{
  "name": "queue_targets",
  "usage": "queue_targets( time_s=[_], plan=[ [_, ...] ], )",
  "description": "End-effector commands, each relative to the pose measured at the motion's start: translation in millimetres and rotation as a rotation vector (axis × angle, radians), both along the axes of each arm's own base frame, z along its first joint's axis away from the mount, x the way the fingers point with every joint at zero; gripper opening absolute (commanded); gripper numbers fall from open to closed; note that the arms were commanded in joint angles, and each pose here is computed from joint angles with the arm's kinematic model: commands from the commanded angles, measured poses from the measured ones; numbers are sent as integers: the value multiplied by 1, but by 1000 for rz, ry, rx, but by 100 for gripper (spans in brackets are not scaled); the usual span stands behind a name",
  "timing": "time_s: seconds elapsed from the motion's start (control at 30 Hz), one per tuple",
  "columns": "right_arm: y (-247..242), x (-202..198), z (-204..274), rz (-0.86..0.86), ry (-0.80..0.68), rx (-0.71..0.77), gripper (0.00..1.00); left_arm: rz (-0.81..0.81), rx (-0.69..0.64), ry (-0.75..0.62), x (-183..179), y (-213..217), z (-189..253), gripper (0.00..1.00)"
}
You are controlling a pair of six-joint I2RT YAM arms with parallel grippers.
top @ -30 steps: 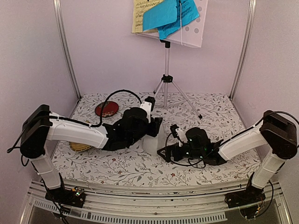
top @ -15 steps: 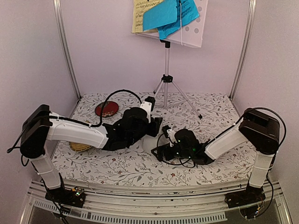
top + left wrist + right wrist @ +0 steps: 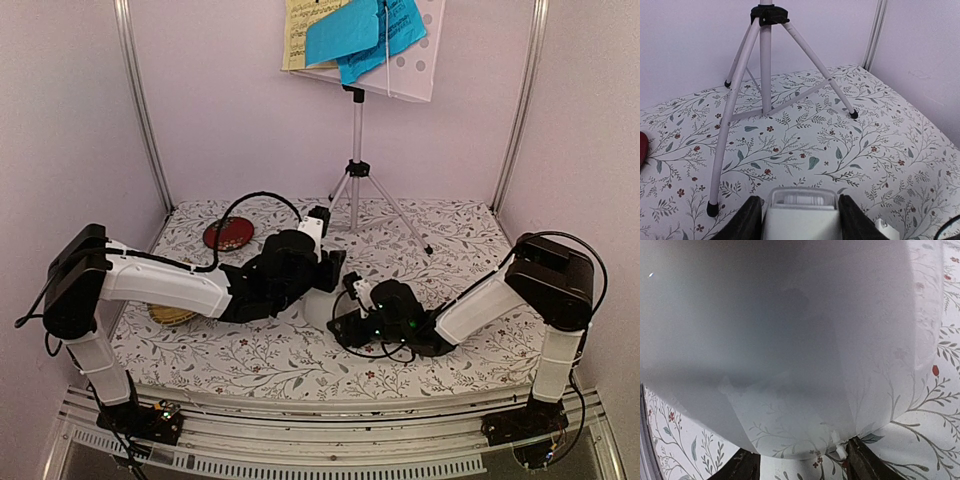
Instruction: Pack up the instrument practice props
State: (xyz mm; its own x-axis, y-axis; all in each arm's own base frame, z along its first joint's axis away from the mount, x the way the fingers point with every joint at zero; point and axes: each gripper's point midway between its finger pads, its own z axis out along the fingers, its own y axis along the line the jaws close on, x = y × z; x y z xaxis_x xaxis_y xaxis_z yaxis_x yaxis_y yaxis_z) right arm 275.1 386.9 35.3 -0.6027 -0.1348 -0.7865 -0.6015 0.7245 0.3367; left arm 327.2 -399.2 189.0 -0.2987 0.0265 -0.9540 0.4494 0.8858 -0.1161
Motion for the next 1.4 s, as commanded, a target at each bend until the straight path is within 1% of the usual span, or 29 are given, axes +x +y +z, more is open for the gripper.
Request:
queue_targets(
  time_s=[0.0, 0.07, 0.13, 0.17, 0.2, 0.27, 0.33, 0.4, 0.43, 0.53, 0.6, 0.67, 0.77, 0.9, 1.07, 1.2, 1.23, 1.3, 1.33, 1.37],
  plan=[
    [5, 8, 8, -23, -39, 16, 53, -19, 7, 16, -5, -8, -3, 49],
    [5, 8, 7, -25, -39, 15, 47, -20, 8, 17, -6, -9, -3, 49],
    [5, 8, 7, -27, -39, 14, 46, -19, 8, 18, -6, -9, -3, 49],
    [4, 7, 8, -26, -40, 14, 47, -17, 11, 16, -6, -8, -3, 49],
    [4, 7, 10, -26, -41, 17, 53, -19, 11, 15, -6, -8, -2, 49],
    [1, 5, 20, -27, -53, 33, 68, -27, 12, 8, -7, -7, 1, 55],
    [-6, 1, 31, -27, -69, 43, 83, -43, 8, -7, -10, -6, 10, 66],
    [-19, -5, 44, -27, -101, 48, 91, -63, -6, -29, -15, -2, 25, 77],
    [-26, -8, 52, -31, -118, 52, 94, -72, -19, -43, -18, 1, 35, 82],
    [-49, -17, 72, -28, -176, 46, 100, -92, -65, -83, -30, 20, 62, 91],
    [-57, -18, 92, -21, -211, 67, 99, -104, -103, -107, -37, 36, 81, 95],
    [-60, -14, 116, 13, -243, 109, 99, -119, -150, -98, -40, 55, 93, 98],
    [-49, -7, 143, 109, -268, 144, 99, -127, -199, -15, -32, 83, 89, 98],
    [-26, 13, 167, 195, -307, 146, 99, -86, -243, 8, -33, 122, 83, 98],
    [7, 43, 165, 276, -318, 85, 99, -32, -284, 33, -43, 158, 75, 98],
    [28, 47, 148, 385, -297, 42, 100, -9, -310, 34, -51, 175, 74, 98],
    [32, 47, 145, 401, -287, 37, 98, -4, -308, 34, -52, 178, 73, 98],
    [36, 46, 139, 425, -276, 28, 92, -1, -307, 35, -54, 182, 73, 98],
    [36, 47, 137, 424, -272, 23, 87, 1, -305, 36, -54, 183, 72, 98],
    [37, 49, 136, 416, -270, 17, 80, 5, -301, 38, -54, 184, 71, 98]
  ],
)
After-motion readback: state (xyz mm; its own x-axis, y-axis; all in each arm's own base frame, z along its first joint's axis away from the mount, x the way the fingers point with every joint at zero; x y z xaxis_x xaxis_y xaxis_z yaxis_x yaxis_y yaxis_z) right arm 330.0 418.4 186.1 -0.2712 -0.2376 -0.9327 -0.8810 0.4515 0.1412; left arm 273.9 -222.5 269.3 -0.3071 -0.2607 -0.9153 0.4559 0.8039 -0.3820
